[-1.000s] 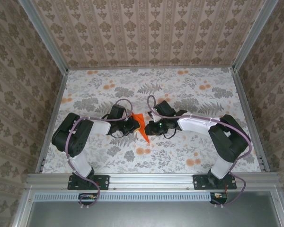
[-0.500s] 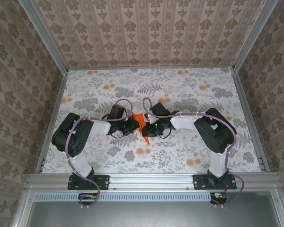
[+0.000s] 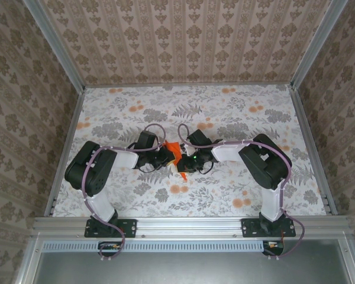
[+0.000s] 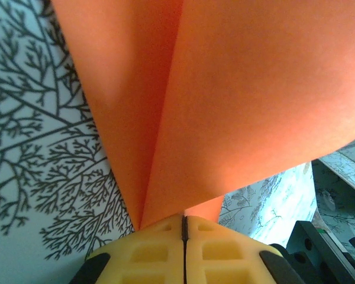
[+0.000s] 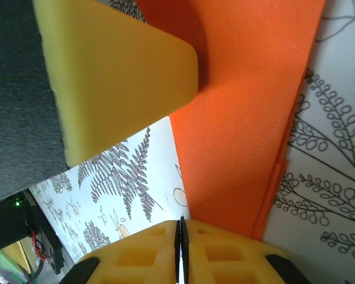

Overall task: Fold a paper plane with a square sheet of paper (pick it up from the middle)
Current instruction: Fold the wing for the fifth time at the center of the table.

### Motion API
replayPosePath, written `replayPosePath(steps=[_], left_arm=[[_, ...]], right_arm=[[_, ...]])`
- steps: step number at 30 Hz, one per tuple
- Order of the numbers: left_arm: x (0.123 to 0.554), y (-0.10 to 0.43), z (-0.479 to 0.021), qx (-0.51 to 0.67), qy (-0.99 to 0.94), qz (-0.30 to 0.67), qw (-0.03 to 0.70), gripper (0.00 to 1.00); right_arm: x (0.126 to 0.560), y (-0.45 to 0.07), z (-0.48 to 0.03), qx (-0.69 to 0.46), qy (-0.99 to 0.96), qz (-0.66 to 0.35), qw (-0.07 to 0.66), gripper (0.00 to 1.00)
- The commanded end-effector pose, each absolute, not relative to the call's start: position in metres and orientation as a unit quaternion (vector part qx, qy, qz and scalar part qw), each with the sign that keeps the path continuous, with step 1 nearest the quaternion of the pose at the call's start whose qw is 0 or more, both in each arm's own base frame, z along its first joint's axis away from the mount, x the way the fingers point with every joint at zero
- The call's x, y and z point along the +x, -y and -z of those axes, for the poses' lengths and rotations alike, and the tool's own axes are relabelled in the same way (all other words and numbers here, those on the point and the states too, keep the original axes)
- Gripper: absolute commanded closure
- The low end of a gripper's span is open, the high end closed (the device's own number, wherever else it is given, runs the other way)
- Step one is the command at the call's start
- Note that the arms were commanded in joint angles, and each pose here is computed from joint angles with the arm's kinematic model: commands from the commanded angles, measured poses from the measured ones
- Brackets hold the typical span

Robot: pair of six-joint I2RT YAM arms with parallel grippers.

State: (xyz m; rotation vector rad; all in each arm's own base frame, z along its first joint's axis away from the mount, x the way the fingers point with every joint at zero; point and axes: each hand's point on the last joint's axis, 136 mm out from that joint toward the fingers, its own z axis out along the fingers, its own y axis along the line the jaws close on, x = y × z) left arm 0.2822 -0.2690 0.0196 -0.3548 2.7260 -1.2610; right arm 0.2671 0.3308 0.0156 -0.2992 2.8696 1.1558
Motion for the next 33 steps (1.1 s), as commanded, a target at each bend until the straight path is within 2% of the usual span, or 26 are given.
replayPosePath(steps=[1,5,12,26,30,33], left_arm=[[0.27,0.254,0.01,-0.137,-0.922,0.36,0.03,0.94],[0.263,0.243,0.02,-0.148,-0.934,0.325,0.019,1.0],[0.251,0.22,0.037,-0.163,-0.952,0.26,0.006,1.0],[0.251,0.22,0.039,-0.169,-0.949,0.266,0.005,1.0],[0.253,0.228,0.035,-0.164,-0.944,0.287,0.007,1.0],[0.256,0.235,0.029,-0.154,-0.94,0.304,0.013,1.0]], right_arm=[[0.248,-0.32,0.006,-0.093,-0.934,-0.345,-0.021,0.86],[0.236,-0.314,0.005,-0.104,-0.934,-0.34,-0.036,0.87],[0.207,-0.299,0.009,-0.12,-0.935,-0.327,-0.071,0.87],[0.163,-0.265,0.013,-0.124,-0.941,-0.297,-0.107,0.88],[0.171,-0.266,-0.007,-0.14,-0.94,-0.303,-0.07,0.88],[0.195,-0.277,-0.041,-0.148,-0.934,-0.324,0.005,0.87]])
